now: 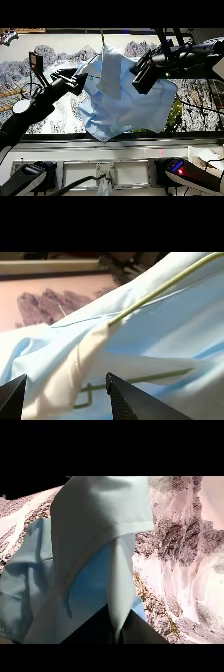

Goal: Fold the clothes and pants, and hang the long-sleeved shirts on hangers.

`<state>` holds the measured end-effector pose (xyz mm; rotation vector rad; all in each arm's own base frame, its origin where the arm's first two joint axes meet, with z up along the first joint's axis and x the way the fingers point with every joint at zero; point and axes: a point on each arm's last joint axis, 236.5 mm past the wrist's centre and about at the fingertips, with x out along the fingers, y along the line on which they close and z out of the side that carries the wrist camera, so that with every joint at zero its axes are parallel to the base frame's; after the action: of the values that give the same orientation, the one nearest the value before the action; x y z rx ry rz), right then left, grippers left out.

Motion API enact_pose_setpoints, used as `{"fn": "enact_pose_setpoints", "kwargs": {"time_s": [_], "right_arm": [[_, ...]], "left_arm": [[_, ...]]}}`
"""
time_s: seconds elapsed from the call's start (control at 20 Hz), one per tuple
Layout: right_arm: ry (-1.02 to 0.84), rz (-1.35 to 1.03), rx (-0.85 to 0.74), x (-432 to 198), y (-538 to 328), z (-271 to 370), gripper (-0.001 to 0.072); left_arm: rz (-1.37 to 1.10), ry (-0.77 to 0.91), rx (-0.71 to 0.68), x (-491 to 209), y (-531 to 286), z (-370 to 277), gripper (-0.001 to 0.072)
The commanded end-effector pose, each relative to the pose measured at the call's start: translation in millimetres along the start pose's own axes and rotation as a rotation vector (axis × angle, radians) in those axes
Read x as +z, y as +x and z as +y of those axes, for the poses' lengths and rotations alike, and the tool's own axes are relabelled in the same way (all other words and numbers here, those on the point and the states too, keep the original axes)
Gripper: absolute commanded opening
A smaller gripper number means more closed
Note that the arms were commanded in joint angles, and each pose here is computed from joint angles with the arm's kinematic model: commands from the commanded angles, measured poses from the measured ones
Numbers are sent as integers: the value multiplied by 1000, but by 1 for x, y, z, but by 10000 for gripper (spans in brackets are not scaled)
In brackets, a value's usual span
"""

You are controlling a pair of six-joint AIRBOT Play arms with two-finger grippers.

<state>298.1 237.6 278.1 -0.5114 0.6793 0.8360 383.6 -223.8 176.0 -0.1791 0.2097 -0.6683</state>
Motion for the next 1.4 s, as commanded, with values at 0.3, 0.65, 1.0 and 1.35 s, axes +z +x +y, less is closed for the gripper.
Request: {"fn": "enact_pose_setpoints", "kwargs": {"time_s": [0.3,0.65,1.0,1.35], "right_arm": [[1,1,39,-1,-3,10,21],[0,51,60,-13,-4,15,22],[-3,2,93,-6,-19,27,21],[42,-138,44,23,-31,18,21]], "left_arm": [[44,-3,43,-18,10,12,94],[27,-10,188,-13,2,58,11],[45,-47,345,-23,-10,126,10],[60,-54,316,-29,-5,122,10]]}}
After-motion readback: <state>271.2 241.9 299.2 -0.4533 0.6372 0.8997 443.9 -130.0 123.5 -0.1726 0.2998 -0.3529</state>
